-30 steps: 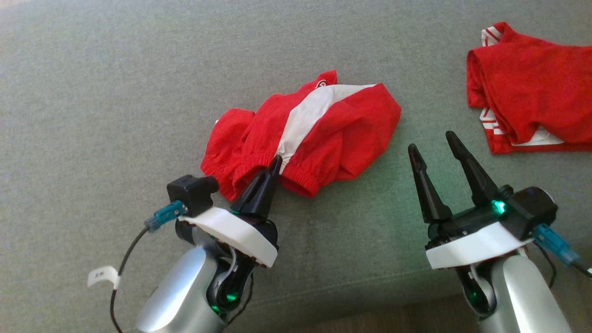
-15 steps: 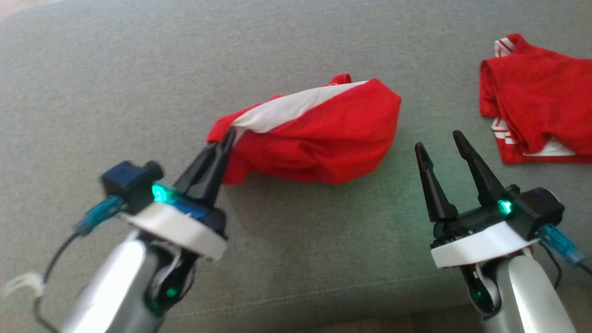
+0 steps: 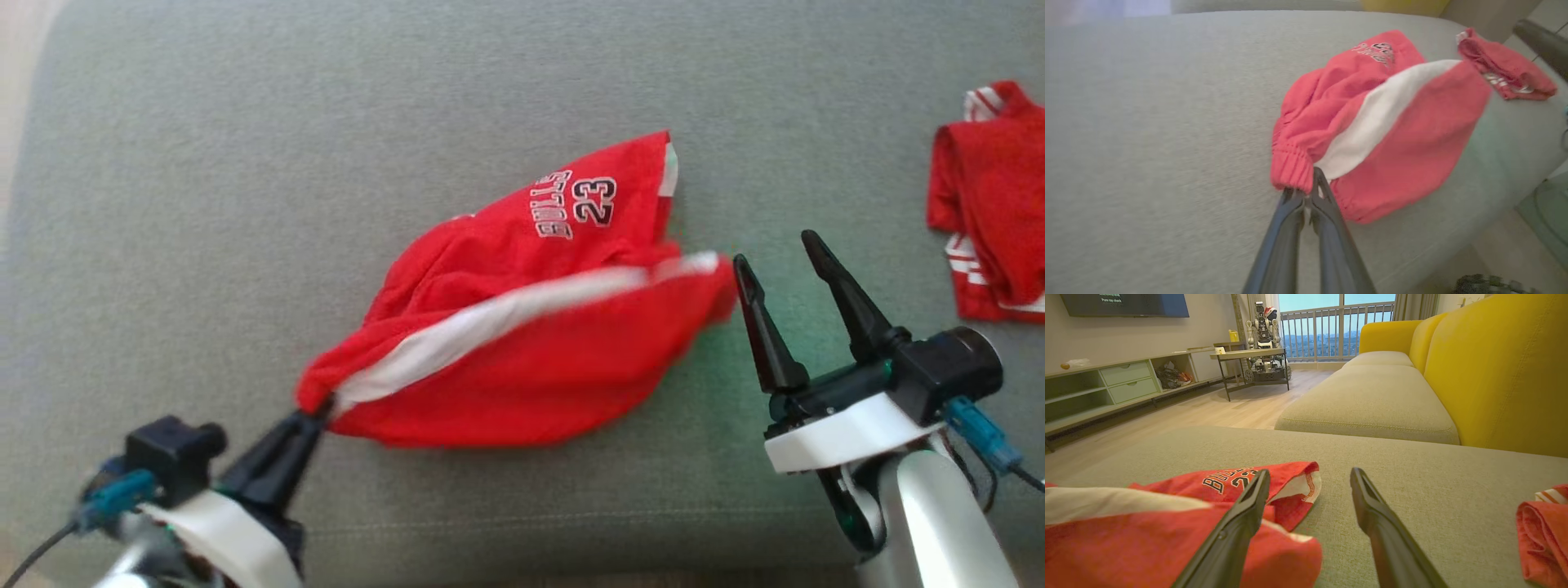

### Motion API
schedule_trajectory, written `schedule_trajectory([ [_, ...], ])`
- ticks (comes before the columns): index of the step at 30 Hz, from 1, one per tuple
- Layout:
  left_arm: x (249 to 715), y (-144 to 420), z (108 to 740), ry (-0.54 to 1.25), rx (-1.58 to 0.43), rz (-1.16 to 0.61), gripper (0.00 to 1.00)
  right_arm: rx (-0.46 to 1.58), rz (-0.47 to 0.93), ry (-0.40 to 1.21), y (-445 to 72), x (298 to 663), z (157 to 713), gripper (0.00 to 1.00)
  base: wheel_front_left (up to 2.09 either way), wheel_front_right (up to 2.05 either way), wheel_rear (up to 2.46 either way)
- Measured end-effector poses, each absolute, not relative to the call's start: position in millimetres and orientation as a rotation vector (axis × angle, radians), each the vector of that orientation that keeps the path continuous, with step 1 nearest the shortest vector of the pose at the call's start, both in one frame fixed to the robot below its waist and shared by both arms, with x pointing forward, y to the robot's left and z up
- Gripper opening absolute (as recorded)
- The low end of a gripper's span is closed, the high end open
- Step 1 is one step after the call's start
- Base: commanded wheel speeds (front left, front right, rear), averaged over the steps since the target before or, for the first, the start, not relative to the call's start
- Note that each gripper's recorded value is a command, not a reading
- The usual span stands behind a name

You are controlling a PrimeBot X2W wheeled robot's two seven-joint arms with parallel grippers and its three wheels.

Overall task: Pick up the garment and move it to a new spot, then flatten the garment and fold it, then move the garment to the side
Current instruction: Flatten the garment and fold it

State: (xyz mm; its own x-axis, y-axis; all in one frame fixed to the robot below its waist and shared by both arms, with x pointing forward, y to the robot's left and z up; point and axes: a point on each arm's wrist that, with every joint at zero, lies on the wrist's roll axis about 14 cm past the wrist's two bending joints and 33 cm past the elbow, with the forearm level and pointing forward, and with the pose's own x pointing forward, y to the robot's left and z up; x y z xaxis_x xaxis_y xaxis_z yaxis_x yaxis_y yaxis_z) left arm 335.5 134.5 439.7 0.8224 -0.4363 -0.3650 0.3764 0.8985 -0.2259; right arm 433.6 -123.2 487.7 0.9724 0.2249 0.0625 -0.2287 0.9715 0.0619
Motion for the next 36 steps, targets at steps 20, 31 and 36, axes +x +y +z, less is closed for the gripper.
schedule_trajectory([
  [20, 355.7, 186.5, 436.8, 0.267, -0.055, -0.197, 0.0, 0.14, 0.328, 0.233, -86.6, 379.2, 404.9, 1.0, 0.0, 0.0, 0.0],
  [31, 365.5, 184.8, 429.8, 0.265, -0.049, -0.193, 0.0, 0.194, 0.36, 0.391, -70.7, 366.9, 369.2, 1.0, 0.0, 0.0, 0.0],
  [36, 364.1, 185.4, 432.7, 0.257, -0.042, -0.191, 0.0, 0.166, 0.384, 0.419, -65.4, 373.5, 362.8, 0.58, 0.0, 0.0, 0.0],
])
